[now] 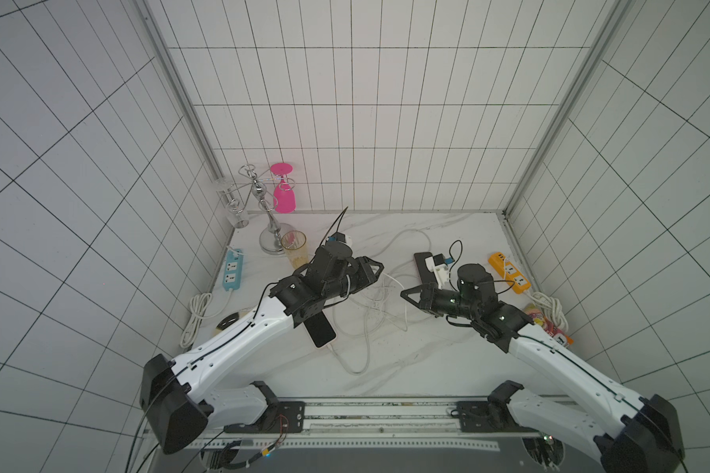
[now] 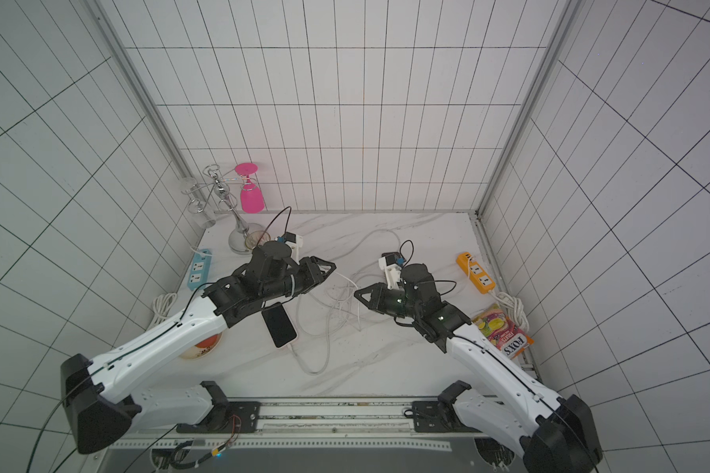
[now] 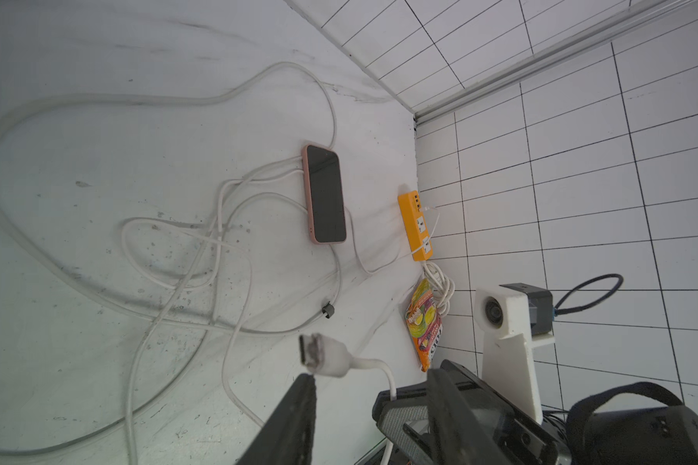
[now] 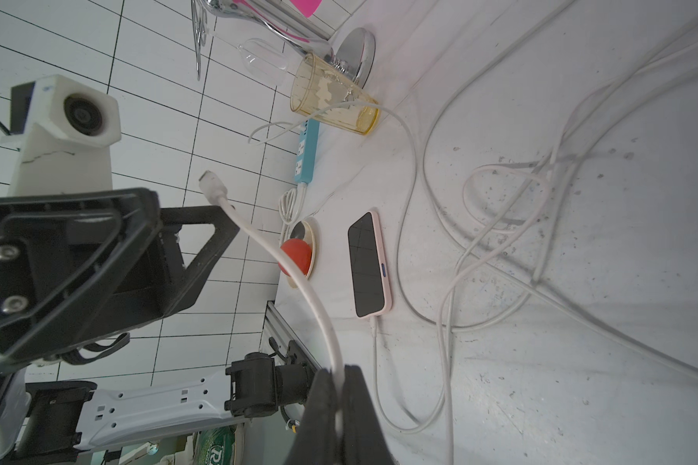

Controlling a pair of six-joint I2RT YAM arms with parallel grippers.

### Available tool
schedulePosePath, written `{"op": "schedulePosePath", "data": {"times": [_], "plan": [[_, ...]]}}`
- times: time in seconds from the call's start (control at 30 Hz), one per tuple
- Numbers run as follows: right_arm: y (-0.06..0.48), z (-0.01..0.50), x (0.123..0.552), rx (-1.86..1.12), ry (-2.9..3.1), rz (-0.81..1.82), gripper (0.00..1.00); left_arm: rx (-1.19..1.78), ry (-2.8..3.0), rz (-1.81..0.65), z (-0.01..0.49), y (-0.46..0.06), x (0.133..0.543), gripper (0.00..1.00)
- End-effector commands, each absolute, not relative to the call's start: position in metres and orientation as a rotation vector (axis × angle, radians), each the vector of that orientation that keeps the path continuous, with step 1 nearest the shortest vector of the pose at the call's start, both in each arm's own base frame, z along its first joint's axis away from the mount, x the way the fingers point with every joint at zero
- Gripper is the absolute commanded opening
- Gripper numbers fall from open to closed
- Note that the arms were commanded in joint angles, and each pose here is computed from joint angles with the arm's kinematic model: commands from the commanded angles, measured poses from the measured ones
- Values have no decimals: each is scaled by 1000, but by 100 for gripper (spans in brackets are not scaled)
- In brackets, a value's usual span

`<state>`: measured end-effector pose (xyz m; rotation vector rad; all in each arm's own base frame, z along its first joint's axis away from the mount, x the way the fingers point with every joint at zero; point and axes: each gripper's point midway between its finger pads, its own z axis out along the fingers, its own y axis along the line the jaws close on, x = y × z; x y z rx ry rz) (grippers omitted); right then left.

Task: Plug the charging cable into the phone
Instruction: Pick up the charging cable from the center of the board.

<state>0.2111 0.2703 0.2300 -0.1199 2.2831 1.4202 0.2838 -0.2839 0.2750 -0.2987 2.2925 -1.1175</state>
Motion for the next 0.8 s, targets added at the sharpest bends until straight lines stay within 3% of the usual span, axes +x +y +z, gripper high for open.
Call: {"op": "schedulePosePath", "data": {"times": [0.0,0.3,0.63,0.77], "plan": [[267,235,212,-114,2254,1412,0,-351,2269,-1067,282,-278,292,37],[268,238,211,-115,2255,1427,0,-312,2279,-984,287,-281,304,34],[268,238,210,-119,2251,1430,0,-285,2307,-989,280,-290,307,17],[267,237,209,-121,2249,1428,0,-280,2307,-981,280,-291,308,16]]}}
